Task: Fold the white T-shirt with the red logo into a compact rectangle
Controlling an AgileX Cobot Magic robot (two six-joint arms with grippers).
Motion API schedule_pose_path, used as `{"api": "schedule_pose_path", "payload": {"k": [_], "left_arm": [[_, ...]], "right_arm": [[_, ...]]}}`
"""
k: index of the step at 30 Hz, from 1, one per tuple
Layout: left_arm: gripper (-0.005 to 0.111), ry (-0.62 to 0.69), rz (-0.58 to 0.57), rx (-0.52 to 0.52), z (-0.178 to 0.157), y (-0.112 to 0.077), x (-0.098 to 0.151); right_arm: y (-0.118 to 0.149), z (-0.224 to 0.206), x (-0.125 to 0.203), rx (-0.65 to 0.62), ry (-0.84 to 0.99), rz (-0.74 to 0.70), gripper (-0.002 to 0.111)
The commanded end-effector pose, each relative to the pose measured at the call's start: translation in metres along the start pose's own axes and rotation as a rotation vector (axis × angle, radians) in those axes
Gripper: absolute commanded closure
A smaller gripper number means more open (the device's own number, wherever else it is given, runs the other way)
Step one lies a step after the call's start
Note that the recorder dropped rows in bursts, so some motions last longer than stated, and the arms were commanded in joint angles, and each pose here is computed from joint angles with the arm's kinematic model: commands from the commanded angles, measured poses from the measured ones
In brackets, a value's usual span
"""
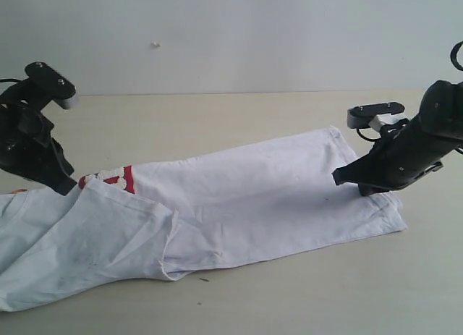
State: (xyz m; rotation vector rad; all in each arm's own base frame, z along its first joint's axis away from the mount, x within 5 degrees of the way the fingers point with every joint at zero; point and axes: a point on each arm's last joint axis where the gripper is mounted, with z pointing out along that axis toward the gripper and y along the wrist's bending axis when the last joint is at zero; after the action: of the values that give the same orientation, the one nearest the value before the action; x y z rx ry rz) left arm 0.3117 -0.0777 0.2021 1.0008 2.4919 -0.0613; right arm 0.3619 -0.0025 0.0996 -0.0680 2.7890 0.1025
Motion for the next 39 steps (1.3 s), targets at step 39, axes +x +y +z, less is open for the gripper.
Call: {"api": "schedule_pose_path", "payload": {"k": [39], "left_arm": [[0.107, -0.06, -0.47, -0.131, -0.032, 0.044, 0.036]], "right_arm": [[0.017, -0.056, 0.056, 0.319, 0.209, -0.059, 0.108]]}}
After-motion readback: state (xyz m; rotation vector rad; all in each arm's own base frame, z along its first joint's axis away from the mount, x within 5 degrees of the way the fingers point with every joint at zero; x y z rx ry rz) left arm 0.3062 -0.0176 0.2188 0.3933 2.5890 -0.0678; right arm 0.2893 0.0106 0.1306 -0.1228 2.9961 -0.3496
